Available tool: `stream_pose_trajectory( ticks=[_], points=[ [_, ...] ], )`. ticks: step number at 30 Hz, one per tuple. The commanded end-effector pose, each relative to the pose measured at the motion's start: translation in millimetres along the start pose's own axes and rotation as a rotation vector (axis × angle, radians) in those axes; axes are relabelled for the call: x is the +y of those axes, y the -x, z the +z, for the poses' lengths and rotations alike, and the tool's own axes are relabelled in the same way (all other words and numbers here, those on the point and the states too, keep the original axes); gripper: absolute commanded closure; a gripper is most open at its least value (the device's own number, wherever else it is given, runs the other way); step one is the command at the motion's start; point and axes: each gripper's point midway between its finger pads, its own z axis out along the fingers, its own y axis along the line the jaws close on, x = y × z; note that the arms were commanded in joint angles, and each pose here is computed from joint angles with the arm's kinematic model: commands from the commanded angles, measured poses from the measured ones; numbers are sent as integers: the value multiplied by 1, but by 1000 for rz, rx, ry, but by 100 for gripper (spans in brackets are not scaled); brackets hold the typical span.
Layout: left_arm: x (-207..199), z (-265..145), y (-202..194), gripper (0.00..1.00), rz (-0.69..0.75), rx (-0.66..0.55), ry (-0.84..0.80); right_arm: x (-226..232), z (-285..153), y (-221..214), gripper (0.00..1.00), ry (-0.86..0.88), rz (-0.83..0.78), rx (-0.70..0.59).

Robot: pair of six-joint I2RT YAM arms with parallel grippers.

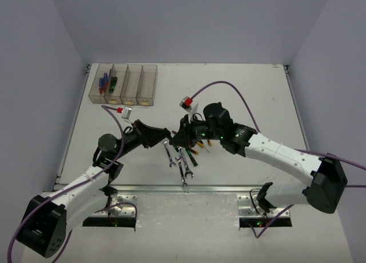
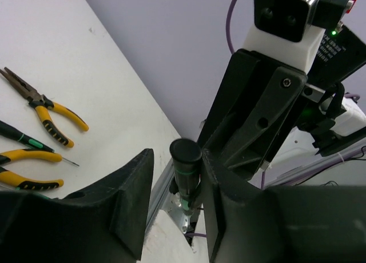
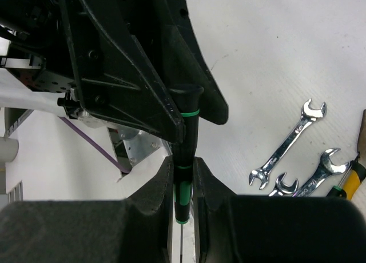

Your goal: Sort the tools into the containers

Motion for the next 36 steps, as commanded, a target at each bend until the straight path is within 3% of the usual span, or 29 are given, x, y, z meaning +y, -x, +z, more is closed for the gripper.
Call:
stream_pose_trajectory(
  ticks=[1, 2, 3, 5, 6, 7, 8, 9, 10, 12, 14, 15, 18, 20, 23, 24, 27, 30, 36],
  points=[
    [-31, 10, 25, 76, 72, -69, -94, 15, 1, 22, 100, 57, -35, -64],
    [-32, 11, 25, 93, 73, -66, -97, 15, 1, 22, 100, 54, -34, -65],
    [-33, 12, 25, 98, 74, -62, -100, 13, 1, 23, 100, 48, -35, -65],
    [-34, 14, 26, 100, 81, -56, -103, 10, 1, 21, 97, 30, -35, -60],
    [-33, 16, 27, 100, 86, -55, -93, 8, 0, 20, 88, 16, -36, -56],
    [-29, 18, 30, 100, 93, -58, -67, 5, 0, 20, 73, -2, -37, -54],
    [-15, 24, 32, 100, 111, -31, 20, 1, -2, 22, 33, -26, -50, -60],
    [-23, 30, 48, 100, 135, -67, 30, -8, -4, 18, 6, -77, -53, -46],
    [4, 32, 47, 100, 147, -30, 175, -23, -8, 16, 1, -160, -53, -37],
    [52, 33, 85, 100, 278, -6, 554, -89, -40, 4, 1, -562, -38, 21],
    [90, 17, 130, 100, 392, -86, 871, -118, -74, -18, 1, -754, -36, 91],
    [105, 23, 155, 100, 444, -95, 983, -129, -87, -22, 1, -815, -26, 86],
    [151, -14, 213, 100, 606, -139, 1372, -139, -118, -31, 1, -883, -2, 45],
    [169, -33, 260, 100, 643, -278, 1555, -140, -130, -37, 1, -887, 3, 31],
    [220, -27, 306, 100, 672, -274, 1622, -136, -139, -45, 1, -873, -5, 47],
    [215, -17, 335, 100, 703, -319, 1606, -136, -139, -49, 1, -867, -5, 58],
    [244, -1, 377, 100, 811, -248, 1555, -132, -138, -70, 1, -822, 12, 95],
    [270, -5, 400, 100, 906, -164, 1613, -136, -138, -85, 1, -821, 11, 130],
    [292, -26, 419, 100, 885, -166, 1571, -137, -127, -101, 1, -784, 32, 182]
  ],
)
